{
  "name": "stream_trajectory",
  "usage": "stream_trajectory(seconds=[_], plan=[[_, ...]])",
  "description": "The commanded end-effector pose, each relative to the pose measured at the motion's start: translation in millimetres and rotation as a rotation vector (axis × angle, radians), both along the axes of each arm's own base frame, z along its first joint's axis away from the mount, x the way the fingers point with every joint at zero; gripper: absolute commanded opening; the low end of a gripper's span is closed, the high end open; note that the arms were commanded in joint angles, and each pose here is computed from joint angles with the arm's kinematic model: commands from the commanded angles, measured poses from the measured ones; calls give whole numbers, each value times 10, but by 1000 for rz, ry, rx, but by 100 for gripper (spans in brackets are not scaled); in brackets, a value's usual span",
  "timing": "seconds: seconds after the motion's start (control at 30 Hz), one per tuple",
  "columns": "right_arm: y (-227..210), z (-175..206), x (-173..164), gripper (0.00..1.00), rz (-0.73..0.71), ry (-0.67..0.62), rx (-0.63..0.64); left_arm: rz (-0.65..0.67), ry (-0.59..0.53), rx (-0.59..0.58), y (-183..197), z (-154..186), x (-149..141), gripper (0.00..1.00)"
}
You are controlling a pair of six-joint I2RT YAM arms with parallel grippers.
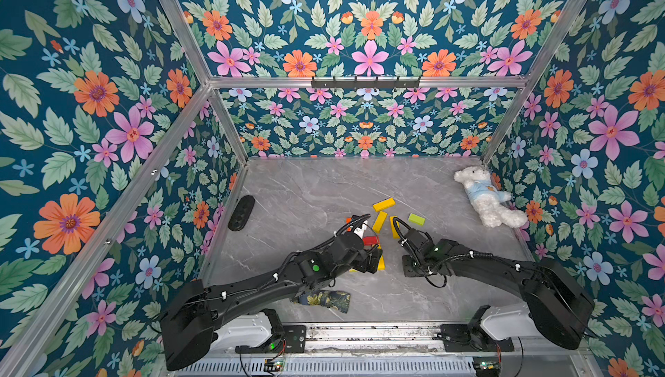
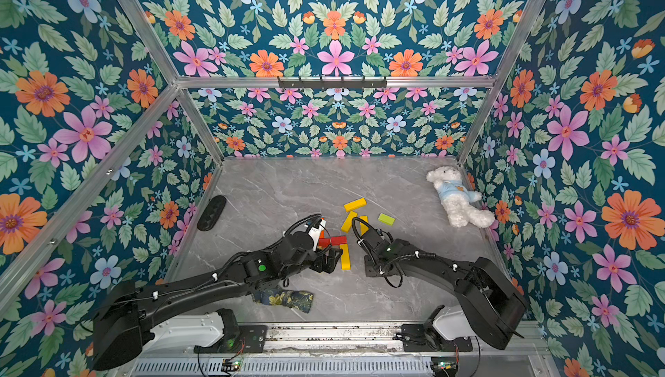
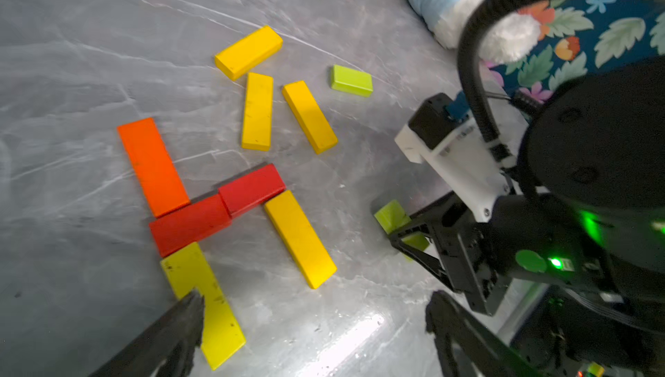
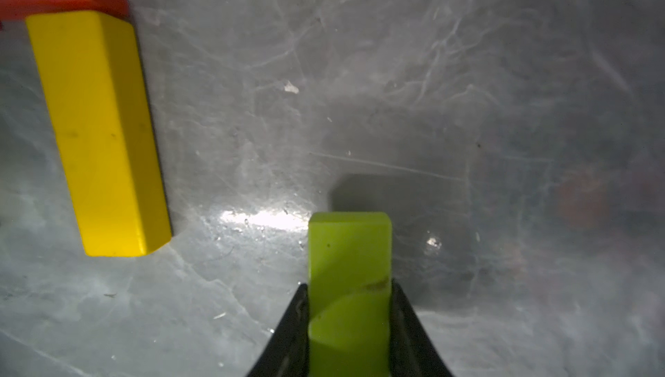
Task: Assemble the letter h with building blocks
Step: Assemble the building block at the center of the board.
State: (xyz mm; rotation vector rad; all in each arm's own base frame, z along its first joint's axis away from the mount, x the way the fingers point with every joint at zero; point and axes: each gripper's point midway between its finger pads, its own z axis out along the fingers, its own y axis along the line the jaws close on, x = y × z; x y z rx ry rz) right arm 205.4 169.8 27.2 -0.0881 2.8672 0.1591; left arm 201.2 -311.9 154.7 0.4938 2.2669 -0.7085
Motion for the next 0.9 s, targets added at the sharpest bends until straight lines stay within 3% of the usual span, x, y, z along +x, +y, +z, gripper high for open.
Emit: stream_trajectory(seconds=[0.0, 0.1, 0.23, 0.33, 0.47, 0.67, 0.87], plan=[[-69, -9, -34, 34, -19, 15, -31, -74, 60, -1, -88, -60, -93, 99], [-64, 32, -22, 52, -19, 2, -25, -78, 86, 4, -76, -104, -92, 99], [-42, 197, 26, 60, -29, -37, 3, -91, 93, -6, -82, -84, -108, 99], [-40, 347, -4, 57, -43, -43, 31, -87, 88, -4, -56, -67, -109, 99], [145, 419, -228, 41, -46, 11, 133, -71, 76, -5, -6, -37, -99, 99], [465, 183, -603, 39, -24, 153, 202, -69, 52, -23, 28, 43, -100, 99], [262, -7, -546, 39, -112, 147, 96, -81, 50, -21, 15, 35, -107, 99]])
